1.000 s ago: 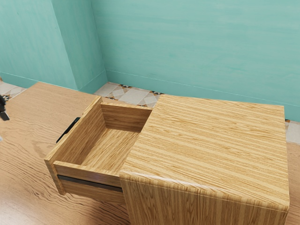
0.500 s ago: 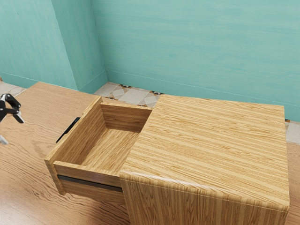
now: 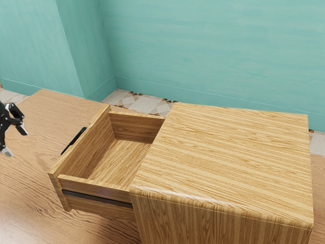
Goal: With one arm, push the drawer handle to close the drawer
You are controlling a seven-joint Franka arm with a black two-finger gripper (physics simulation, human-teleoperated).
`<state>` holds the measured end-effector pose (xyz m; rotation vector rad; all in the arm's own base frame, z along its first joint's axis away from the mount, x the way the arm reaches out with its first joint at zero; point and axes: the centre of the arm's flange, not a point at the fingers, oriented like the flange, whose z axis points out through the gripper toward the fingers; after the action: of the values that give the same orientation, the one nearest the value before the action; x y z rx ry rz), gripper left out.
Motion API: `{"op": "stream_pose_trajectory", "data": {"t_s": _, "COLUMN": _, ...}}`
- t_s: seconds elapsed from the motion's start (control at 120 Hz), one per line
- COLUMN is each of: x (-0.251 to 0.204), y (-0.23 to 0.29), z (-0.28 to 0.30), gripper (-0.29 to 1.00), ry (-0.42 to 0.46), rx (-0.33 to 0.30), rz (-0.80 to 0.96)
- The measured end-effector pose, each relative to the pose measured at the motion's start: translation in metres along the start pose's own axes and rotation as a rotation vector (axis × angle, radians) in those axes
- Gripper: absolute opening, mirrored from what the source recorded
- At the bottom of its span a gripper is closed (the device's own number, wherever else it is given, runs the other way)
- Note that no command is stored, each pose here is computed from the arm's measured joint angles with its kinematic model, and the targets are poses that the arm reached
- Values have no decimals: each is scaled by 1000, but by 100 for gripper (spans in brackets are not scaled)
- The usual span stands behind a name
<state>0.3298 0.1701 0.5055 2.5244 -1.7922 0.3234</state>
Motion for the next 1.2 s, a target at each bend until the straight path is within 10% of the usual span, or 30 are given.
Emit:
{"op": "stream_pose_trajectory", "data": {"t_s": 0.392, "x": 26, "y": -18, "z": 10, "gripper": 2, "ry": 19, "rx": 17, "rz": 6}}
{"op": "stream_pose_trajectory", "data": {"t_s": 1.2, "x": 95, "y": -7, "z": 20, "gripper": -8, "ry": 136, "rx": -14, "rz": 96}}
